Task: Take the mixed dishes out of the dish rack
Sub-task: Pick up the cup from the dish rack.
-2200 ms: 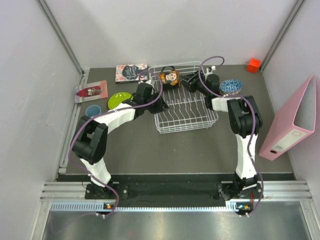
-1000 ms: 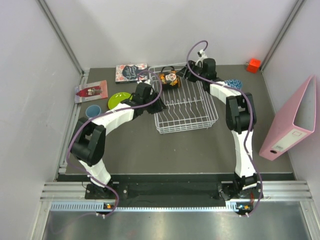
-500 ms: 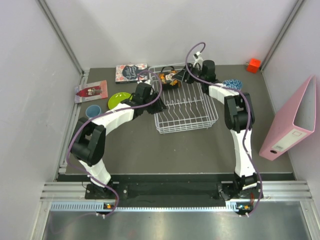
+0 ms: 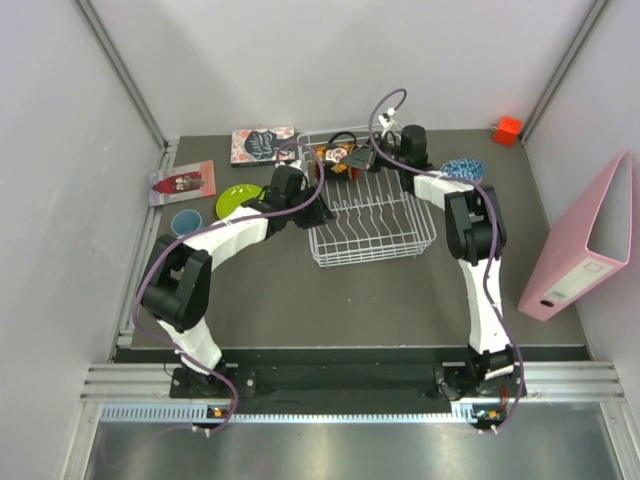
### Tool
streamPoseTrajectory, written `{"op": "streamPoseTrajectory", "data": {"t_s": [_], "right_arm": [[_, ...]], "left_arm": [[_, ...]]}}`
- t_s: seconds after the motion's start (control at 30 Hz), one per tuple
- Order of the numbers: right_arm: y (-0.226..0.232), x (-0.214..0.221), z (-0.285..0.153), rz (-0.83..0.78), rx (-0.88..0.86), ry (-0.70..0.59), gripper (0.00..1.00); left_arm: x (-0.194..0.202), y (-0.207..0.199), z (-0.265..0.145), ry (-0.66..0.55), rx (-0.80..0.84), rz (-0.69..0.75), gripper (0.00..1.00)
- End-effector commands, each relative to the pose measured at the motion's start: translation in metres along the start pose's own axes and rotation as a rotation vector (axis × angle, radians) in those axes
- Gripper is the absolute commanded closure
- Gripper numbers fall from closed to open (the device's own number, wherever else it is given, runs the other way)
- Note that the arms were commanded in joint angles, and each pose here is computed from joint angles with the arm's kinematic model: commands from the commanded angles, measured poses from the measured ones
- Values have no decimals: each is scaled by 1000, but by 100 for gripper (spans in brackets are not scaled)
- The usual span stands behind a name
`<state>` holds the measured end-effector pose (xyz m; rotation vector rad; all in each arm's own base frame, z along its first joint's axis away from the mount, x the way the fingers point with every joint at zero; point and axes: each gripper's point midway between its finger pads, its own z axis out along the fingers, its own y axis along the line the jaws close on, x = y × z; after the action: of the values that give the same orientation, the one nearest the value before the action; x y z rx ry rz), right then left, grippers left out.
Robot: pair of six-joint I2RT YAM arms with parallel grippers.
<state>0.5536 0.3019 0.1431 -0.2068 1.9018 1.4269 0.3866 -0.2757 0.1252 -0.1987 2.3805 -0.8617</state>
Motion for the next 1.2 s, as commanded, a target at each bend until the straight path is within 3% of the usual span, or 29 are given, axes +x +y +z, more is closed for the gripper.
{"op": "streamPoseTrajectory", "data": {"t_s": [0.0,0.23,0.37,0.6,0.87,1.17], "right_arm": [[39,-27,-13,-104,-34,-56,100],[99,-68,-46,-201,25,-165,100],[110,-93,-65,-263,219,-208,100],[112,-98,-84,-361,599,-139,100],[59,-53,-83,-367,895,28,100],[22,-13,-60,-348,953,140,100]], "left_arm": [[-1,1,-4,-3,2,7,66],[-7,-3,-10,-25,5,14,66],[-9,-6,-13,-37,10,10,66],[-13,-13,-19,-50,29,-10,66],[-6,-9,-21,-29,12,-38,66],[2,-2,-20,-4,-5,-52,66]]}}
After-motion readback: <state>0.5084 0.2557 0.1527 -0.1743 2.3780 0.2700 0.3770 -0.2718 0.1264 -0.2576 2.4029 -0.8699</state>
